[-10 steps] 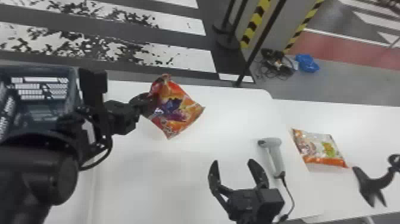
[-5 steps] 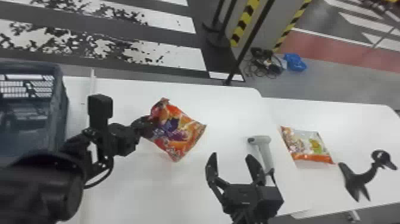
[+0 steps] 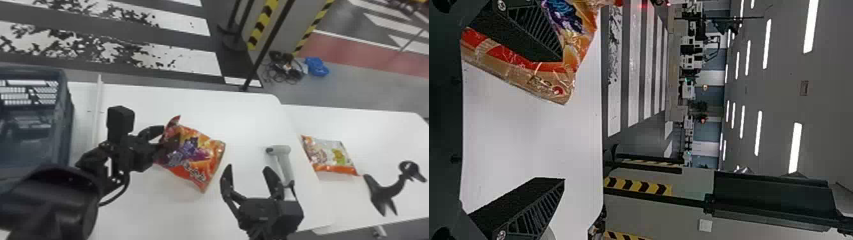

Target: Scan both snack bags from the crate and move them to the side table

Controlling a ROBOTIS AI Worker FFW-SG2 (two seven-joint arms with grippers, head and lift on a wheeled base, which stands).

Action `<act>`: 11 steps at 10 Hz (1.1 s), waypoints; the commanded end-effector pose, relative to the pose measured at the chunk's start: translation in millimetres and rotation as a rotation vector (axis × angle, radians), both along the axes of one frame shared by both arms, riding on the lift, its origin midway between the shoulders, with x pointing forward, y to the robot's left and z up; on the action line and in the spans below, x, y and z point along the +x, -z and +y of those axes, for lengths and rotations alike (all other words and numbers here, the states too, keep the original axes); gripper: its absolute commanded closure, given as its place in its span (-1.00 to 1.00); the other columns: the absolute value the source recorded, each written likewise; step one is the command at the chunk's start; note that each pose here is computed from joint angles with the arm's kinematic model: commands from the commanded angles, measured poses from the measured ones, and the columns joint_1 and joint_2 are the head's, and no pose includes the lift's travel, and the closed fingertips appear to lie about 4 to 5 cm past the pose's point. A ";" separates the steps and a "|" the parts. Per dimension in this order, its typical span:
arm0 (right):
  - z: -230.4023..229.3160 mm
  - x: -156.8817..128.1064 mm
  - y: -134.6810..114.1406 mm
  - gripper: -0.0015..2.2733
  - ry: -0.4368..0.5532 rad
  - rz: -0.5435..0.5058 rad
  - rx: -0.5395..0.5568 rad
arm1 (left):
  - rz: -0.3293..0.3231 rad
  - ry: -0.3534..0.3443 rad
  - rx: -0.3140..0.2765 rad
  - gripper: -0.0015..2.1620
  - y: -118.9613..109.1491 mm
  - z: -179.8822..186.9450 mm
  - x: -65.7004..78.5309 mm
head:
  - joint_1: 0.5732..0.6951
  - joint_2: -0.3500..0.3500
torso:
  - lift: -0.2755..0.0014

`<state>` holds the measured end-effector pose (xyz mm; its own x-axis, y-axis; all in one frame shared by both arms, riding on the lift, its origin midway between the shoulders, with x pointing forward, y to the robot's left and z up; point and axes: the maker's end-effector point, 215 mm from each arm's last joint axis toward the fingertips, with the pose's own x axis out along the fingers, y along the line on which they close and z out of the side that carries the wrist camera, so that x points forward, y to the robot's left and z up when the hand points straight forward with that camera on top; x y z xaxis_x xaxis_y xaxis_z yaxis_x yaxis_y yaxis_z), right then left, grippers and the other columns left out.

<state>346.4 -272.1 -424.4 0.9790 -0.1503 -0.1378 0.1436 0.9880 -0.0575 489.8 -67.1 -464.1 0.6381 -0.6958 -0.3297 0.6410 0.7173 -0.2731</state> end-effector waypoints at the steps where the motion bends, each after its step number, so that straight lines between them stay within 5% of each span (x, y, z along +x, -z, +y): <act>1: -0.3 -0.1 0.1 -0.94 0.000 0.000 0.000 | -0.070 -0.009 0.036 -0.96 -22.8 3.9 2.4 | 1.00 -1.00 | 0.45; 4: -1.4 -0.7 0.5 -0.94 0.001 0.002 -0.001 | -0.224 -0.118 0.119 -0.93 -73.9 30.9 8.8 | 1.00 -1.00 | 0.45; 7: -1.8 2.6 -1.5 -0.94 0.005 -0.005 0.017 | -0.293 -0.229 0.184 -0.92 -94.3 120.6 3.3 | 1.00 -1.00 | 0.45; 11: 0.7 14.6 -8.2 -0.94 -0.019 -0.026 0.084 | -0.536 -0.365 0.143 -0.92 -148.0 221.2 -25.0 | 1.00 -0.62 | 0.45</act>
